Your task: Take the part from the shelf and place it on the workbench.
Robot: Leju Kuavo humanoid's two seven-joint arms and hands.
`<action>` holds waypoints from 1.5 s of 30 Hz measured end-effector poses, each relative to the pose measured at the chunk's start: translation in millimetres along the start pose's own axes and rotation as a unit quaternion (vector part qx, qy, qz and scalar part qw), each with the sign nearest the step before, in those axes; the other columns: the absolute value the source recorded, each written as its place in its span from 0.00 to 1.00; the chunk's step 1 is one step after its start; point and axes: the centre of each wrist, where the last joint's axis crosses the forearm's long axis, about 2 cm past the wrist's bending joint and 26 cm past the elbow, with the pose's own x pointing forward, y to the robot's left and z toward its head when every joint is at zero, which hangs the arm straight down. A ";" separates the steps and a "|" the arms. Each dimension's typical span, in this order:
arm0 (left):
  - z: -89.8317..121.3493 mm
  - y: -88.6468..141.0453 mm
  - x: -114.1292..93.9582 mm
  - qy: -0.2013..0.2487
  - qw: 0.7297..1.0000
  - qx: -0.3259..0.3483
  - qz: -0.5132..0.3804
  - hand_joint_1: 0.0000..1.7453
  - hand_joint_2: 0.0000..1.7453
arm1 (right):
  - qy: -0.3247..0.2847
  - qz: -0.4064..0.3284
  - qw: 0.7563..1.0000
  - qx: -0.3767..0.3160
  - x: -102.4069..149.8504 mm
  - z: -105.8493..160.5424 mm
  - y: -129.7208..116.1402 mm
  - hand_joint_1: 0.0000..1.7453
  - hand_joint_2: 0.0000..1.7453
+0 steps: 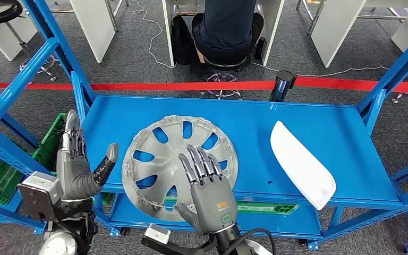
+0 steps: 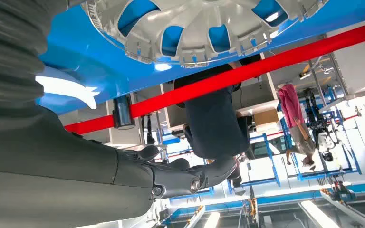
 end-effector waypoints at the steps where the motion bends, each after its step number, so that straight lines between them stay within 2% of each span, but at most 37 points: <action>1: 0.0 0.1 0.0 0.000 1.000 0.000 0.000 0.00 1.00 | 0.000 0.000 1.000 0.000 0.0 0.2 -0.2 0.00 1.00; 11: 1.5 1.1 0.6 0.000 1.000 0.006 -0.003 0.00 1.00 | -0.005 -0.009 1.000 0.002 1.6 2.2 -7.0 0.00 1.00; 18: 2.3 3.8 2.0 0.001 1.000 0.017 -0.009 0.00 1.00 | -0.037 -0.105 0.991 0.075 6.4 7.0 -5.7 0.00 1.00; 25: 1.1 4.4 2.0 -0.002 1.000 0.026 -0.007 0.00 1.00 | 0.004 -0.154 0.977 0.150 -3.2 20.2 19.5 0.00 1.00; 33: -4.9 4.3 2.8 -0.010 0.999 0.030 0.000 0.00 1.00 | 0.038 -0.130 0.973 0.188 -15.2 33.6 42.6 0.00 1.00; 45: -20.9 -3.8 4.7 -0.035 0.999 0.002 0.035 0.00 1.00 | 0.044 0.006 0.983 0.180 -35.8 48.7 84.4 0.00 1.00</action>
